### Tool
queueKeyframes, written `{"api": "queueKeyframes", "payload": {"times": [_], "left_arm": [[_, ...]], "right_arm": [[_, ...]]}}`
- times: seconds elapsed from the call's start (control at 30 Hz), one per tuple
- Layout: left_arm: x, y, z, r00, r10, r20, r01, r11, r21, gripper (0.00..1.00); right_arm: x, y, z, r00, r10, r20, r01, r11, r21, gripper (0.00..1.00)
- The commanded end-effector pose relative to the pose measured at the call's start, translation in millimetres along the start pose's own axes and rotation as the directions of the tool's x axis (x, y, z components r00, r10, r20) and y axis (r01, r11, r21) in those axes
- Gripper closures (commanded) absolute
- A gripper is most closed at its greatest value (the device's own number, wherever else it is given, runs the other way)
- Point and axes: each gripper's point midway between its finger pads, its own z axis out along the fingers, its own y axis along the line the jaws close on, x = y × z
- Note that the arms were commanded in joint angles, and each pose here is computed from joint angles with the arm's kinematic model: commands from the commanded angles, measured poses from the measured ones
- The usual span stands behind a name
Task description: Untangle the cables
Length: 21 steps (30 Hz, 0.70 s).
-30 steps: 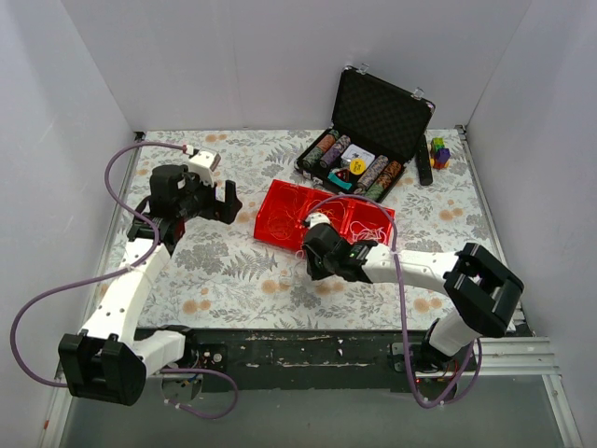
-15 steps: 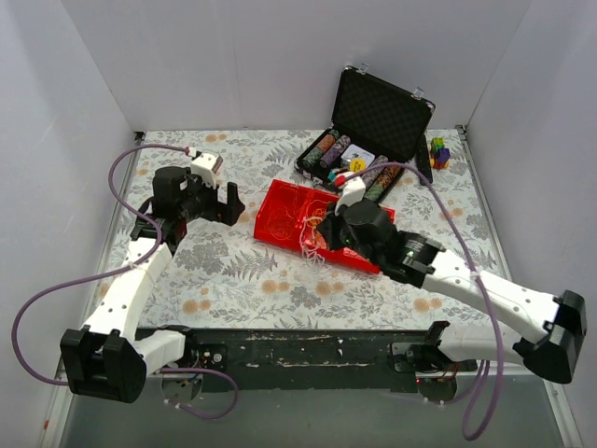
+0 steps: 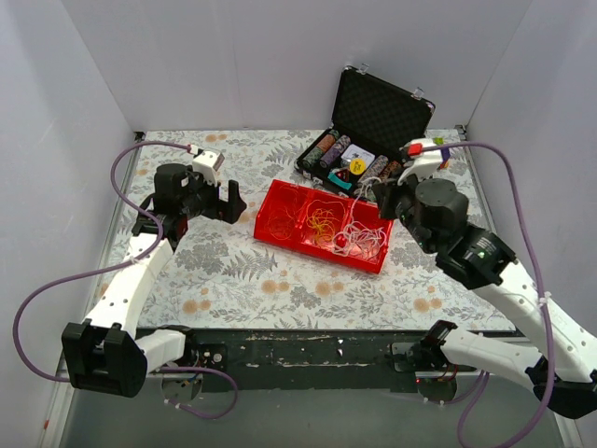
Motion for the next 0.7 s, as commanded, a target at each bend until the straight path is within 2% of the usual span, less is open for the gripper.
{"api": "queueKeyframes", "payload": {"times": [0.0, 0.17, 0.67], "left_arm": [[-16.7, -3.4, -3.5, 0.999, 0.011, 0.034, -0.012, 1.0, 0.017, 0.05], [-15.3, -3.7, -3.4, 1.0, 0.009, 0.029, -0.01, 1.0, 0.019, 0.05], [-12.4, -4.5, -1.4, 1.0, -0.004, 0.02, 0.003, 1.0, 0.026, 0.05]], "right_arm": [[-84.5, 0.1, -35.0, 0.977, 0.033, 0.213, -0.024, 0.999, -0.041, 0.99], [-95.3, -3.6, -35.0, 0.974, 0.003, 0.227, -0.002, 1.0, -0.009, 0.99], [-33.8, -35.8, 14.8, 0.992, -0.021, 0.128, 0.01, 0.996, 0.09, 0.99]]}}
